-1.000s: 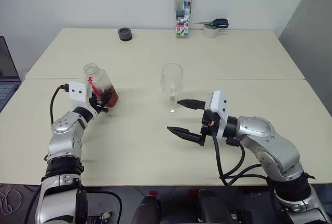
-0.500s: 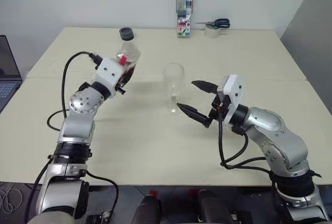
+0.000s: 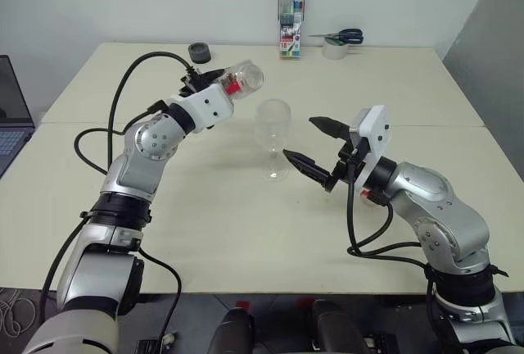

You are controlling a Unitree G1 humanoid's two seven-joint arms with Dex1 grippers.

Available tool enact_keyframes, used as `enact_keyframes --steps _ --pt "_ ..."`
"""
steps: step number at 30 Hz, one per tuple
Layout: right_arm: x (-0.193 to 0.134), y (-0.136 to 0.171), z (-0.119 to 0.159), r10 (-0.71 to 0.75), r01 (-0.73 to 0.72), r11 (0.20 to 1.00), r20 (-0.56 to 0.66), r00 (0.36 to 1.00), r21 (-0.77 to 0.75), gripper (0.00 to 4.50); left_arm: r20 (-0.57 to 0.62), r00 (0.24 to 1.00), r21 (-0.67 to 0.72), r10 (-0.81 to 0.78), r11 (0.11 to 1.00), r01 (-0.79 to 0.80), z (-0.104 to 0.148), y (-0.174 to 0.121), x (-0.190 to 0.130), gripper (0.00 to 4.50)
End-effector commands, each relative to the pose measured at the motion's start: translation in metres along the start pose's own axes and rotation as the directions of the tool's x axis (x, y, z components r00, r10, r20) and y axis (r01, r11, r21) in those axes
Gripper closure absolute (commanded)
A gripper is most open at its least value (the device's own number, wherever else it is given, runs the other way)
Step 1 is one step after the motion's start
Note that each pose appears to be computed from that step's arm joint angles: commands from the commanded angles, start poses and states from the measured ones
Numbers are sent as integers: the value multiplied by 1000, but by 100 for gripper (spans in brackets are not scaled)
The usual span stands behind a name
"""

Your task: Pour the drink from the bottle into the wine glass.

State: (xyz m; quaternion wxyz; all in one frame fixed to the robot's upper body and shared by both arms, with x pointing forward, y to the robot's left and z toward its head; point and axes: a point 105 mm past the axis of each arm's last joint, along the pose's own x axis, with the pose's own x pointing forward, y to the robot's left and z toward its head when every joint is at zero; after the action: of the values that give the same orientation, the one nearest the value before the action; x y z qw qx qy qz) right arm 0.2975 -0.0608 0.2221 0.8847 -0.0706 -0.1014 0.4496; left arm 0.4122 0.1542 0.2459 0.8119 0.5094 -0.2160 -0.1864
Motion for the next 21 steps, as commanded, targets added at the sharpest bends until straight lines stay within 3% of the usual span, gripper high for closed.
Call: enact_keyframes --steps 1,21 --pt "-1 -3 15 -14 15 999 46 999 -32 0 82 995 116 54 991 -63 18 23 5 283" --pt "-1 -2 14 -5 6 999 46 999 -33 0 145 989 362 32 929 -83 25 32 14 283"
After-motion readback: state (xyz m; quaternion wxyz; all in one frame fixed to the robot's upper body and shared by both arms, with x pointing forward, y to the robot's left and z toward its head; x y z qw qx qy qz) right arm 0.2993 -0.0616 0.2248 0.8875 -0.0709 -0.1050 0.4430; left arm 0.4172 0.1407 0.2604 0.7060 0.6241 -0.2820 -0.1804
